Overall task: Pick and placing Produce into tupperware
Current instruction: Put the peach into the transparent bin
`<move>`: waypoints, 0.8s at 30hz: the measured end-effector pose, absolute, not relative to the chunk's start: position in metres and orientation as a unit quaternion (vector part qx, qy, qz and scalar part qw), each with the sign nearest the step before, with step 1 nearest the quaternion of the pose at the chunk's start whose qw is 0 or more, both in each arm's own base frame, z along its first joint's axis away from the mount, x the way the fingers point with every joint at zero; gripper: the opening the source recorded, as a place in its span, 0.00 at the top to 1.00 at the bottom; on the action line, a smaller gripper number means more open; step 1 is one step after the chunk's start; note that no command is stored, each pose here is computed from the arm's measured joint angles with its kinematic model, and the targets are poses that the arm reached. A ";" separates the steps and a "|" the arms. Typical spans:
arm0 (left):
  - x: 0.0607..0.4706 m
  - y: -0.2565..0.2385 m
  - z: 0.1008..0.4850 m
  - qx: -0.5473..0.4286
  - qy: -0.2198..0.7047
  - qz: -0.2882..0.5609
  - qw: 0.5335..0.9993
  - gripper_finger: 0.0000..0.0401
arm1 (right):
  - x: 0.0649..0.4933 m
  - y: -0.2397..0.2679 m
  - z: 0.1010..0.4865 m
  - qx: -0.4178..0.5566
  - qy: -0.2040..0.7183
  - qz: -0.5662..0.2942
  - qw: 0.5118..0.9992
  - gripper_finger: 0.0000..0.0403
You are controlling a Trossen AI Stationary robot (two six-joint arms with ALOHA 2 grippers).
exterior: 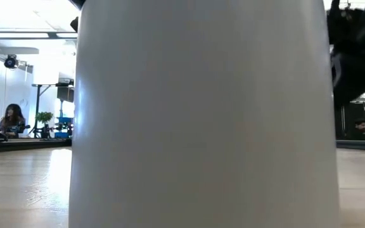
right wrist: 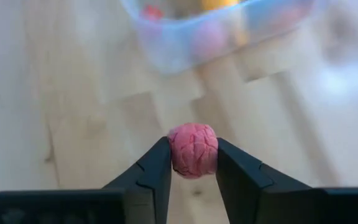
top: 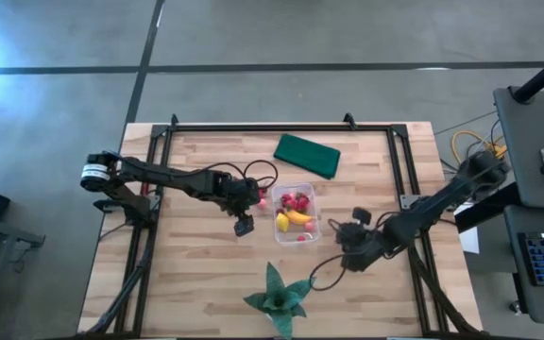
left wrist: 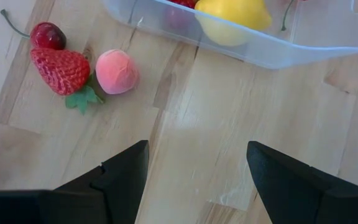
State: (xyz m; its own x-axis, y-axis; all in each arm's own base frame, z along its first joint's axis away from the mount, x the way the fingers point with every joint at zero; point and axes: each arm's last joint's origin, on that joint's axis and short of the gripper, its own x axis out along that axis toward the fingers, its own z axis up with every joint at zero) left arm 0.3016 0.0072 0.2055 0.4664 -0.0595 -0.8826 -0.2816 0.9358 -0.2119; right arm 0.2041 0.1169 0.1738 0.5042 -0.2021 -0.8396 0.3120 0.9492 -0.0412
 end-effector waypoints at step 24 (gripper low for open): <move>0.302 0.007 0.206 -0.121 0.511 0.039 0.850 0.36 | 0.270 0.037 0.214 0.164 0.378 -0.024 0.911 0.66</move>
